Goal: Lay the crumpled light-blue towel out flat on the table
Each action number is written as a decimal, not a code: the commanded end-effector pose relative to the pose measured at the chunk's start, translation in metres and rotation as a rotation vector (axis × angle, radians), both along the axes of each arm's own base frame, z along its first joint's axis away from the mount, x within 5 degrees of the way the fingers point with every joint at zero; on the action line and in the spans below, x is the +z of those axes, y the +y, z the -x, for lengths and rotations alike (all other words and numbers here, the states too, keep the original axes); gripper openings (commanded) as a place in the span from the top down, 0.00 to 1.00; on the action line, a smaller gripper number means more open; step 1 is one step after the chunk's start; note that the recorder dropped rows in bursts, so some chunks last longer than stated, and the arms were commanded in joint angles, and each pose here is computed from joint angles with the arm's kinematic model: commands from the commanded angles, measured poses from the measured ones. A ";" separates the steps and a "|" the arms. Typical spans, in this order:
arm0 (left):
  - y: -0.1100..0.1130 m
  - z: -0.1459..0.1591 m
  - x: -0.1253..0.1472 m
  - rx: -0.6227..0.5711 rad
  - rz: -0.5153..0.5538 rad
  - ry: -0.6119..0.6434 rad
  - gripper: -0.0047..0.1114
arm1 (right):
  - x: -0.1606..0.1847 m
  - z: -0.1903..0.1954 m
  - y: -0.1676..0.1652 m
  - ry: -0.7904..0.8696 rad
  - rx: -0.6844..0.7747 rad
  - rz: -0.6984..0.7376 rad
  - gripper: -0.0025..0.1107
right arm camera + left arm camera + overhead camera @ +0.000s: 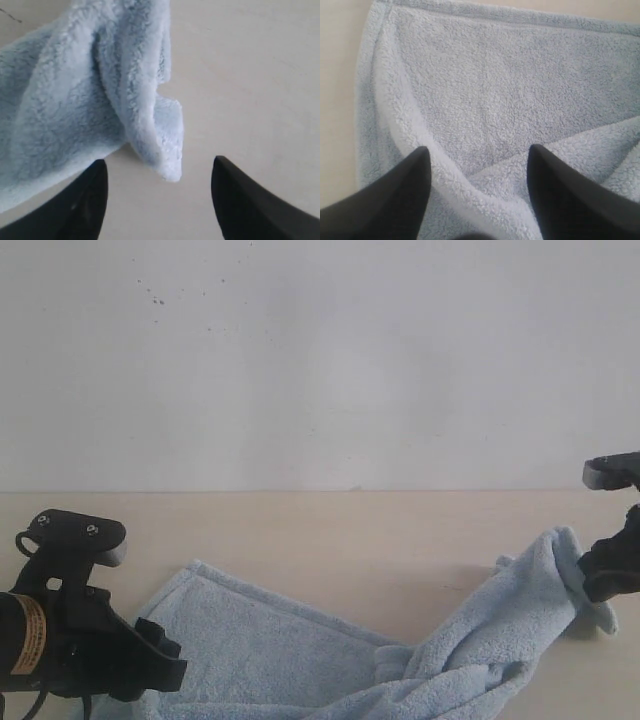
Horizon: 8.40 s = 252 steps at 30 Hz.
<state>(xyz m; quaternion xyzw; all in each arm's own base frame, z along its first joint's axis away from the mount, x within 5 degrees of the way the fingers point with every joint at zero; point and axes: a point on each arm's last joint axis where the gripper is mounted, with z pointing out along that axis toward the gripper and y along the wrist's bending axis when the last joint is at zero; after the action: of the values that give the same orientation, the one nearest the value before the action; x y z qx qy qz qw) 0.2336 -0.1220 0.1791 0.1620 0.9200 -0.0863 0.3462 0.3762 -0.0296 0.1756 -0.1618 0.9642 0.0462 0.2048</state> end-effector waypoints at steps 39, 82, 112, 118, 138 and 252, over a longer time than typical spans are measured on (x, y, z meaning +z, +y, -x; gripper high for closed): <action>0.051 0.053 0.047 0.058 -0.423 0.340 0.52 | 0.112 0.044 0.047 0.210 -0.090 -0.598 0.98; 0.033 0.046 -0.050 -0.157 -0.366 0.313 0.29 | 0.129 0.053 0.052 0.111 -0.042 -0.645 0.98; 0.024 0.030 -0.058 -0.059 -0.420 0.552 0.92 | 0.130 0.053 0.052 0.110 -0.043 -0.648 0.98; 0.022 0.025 -0.015 -0.053 -0.320 0.362 0.92 | 0.129 0.053 0.051 0.097 -0.023 -0.623 0.98; 0.054 0.038 0.211 0.155 -0.106 -0.571 0.92 | 0.194 0.026 0.044 -0.258 -0.089 -0.630 0.98; 0.072 -0.008 0.063 0.183 -0.015 -0.216 0.26 | 0.086 0.042 0.014 0.231 -0.234 -0.212 0.37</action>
<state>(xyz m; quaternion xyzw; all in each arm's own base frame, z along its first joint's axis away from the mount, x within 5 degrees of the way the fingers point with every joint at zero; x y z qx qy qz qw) 0.2345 -0.0435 0.2339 0.0876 0.9165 0.0060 0.3903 0.3190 -0.0157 0.2390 -0.0444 0.9890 0.1317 0.0509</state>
